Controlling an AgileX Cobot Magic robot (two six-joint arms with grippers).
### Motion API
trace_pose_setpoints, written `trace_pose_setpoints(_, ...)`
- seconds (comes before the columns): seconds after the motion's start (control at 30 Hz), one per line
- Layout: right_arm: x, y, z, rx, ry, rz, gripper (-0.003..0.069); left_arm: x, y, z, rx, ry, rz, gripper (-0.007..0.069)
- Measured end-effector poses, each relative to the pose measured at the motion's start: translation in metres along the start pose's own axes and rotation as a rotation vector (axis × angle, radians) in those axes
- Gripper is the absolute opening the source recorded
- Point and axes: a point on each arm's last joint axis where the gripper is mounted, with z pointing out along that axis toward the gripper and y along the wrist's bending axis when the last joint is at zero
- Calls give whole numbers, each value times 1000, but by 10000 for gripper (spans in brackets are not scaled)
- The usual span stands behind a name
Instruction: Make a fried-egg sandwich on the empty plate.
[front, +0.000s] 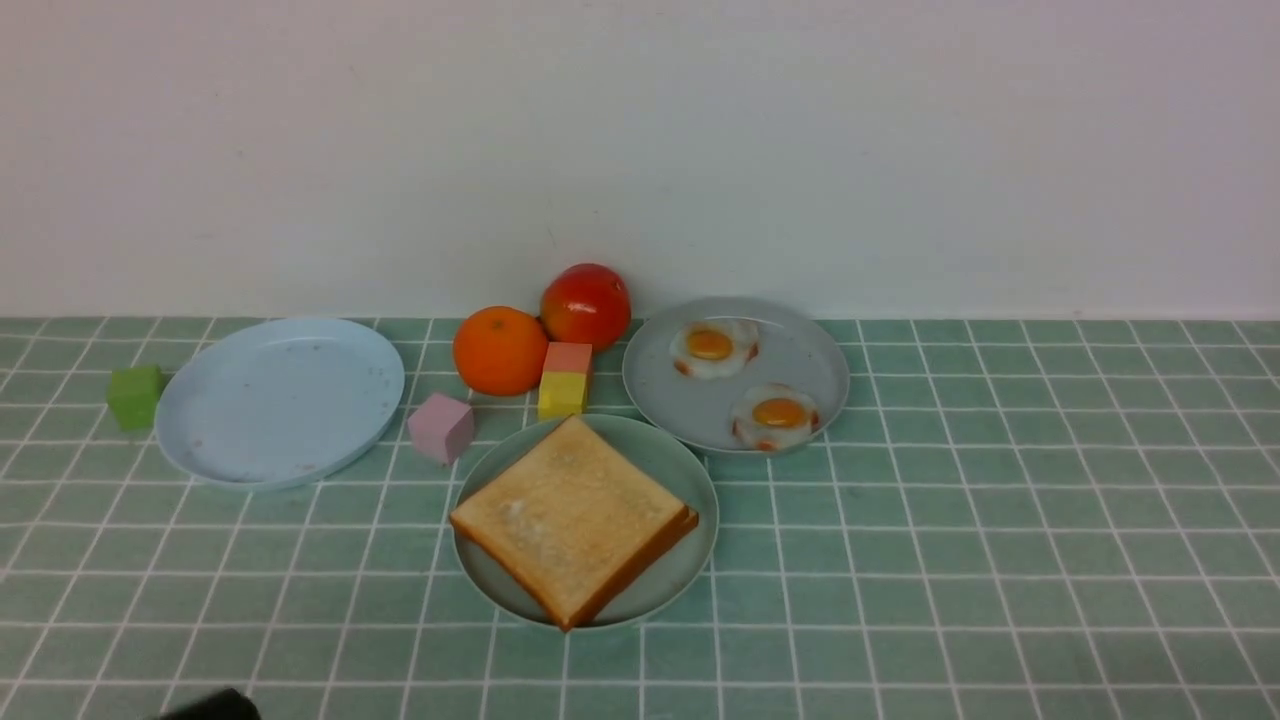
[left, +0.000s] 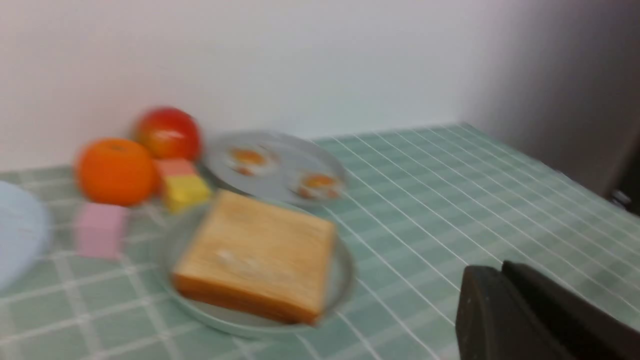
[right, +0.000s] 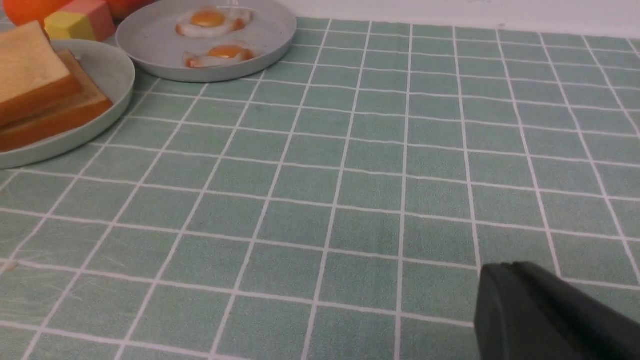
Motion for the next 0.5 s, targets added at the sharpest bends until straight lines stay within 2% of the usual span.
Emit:
trace_pose_setpoints(0.07, 0, 0, 0, 0, 0, 0, 4, -2, 4, -2, -56, -28, 1, 6)
trace_pose_setpoints(0.2, 0, 0, 0, 0, 0, 0, 8, 0, 19, -20, -336, -94, 50, -13)
trace_pose_setpoints(0.3, 0, 0, 0, 0, 1, 0, 12, 19, 30, -24, -490, -42, 43, -13)
trace_pose_setpoints(0.43, 0, 0, 0, 0, 2, 0, 15, 45, 39, -27, -606, 97, -76, -13)
trace_pose_setpoints(0.5, 0, 0, 0, 0, 2, 0, 18, 52, 40, -28, -630, 147, -121, -13)
